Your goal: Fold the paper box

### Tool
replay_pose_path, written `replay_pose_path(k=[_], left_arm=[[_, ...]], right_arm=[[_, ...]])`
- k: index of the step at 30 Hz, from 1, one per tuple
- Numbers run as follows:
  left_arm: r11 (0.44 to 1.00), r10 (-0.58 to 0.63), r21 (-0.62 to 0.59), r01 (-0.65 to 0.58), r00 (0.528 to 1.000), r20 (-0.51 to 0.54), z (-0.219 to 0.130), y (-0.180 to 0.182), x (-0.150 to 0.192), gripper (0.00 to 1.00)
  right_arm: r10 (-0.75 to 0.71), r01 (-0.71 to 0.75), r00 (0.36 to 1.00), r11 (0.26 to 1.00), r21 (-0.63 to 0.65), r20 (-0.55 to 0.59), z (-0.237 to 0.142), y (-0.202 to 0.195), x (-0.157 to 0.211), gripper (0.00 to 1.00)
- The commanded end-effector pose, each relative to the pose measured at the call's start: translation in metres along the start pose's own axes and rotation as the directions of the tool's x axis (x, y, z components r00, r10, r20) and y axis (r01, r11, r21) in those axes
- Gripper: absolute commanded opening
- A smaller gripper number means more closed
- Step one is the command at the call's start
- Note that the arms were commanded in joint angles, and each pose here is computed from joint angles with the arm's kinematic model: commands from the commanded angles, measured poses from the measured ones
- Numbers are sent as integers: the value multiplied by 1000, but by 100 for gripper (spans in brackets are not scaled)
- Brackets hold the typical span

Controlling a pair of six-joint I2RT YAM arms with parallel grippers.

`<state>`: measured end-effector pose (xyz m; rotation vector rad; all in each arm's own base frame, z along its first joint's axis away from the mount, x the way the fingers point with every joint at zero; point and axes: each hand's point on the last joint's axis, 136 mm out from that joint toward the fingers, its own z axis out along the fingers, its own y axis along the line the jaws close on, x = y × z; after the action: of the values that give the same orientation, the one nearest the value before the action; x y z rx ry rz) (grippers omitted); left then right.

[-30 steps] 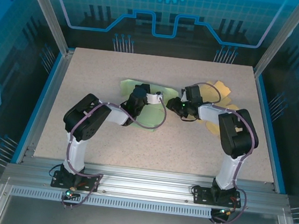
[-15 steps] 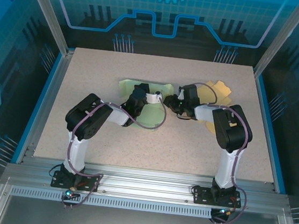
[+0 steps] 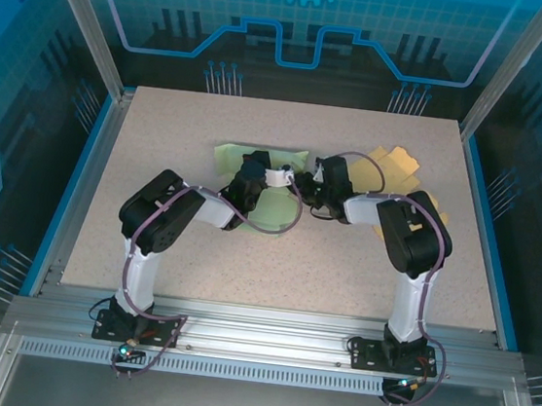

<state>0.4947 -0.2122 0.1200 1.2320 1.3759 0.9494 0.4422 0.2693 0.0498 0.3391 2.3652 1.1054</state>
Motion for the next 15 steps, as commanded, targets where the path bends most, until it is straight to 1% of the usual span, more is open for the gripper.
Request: replay_pose_path(k=[1, 3, 5, 8, 10, 15], left_arm=[[999, 9, 41, -10, 1000, 28, -2, -19, -11, 0], [999, 13, 34, -14, 1000, 25, -2, -18, -11, 0], [1000, 16, 20, -17, 999, 28, -3, -15, -11, 0], [1000, 14, 6, -14, 999, 29, -3, -13, -11, 0], [1000, 12, 0, -12, 999, 30, -4, -12, -11, 0], [999, 41, -22, -40, 998, 43, -4, -13, -12, 0]], right_arm=[[-15, 19, 999, 996, -83, 44, 10, 21, -5, 34], [-11, 16, 999, 995, -98, 49, 6, 19, -6, 36], [-20, 24, 999, 995, -96, 44, -5, 17, -7, 41], [-53, 54, 998, 996, -64, 29, -25, 10, -4, 47], [-78, 78, 997, 997, -19, 14, -38, 4, 1, 50], [-105, 104, 994, 993, 56, 9, -70, -15, 7, 52]])
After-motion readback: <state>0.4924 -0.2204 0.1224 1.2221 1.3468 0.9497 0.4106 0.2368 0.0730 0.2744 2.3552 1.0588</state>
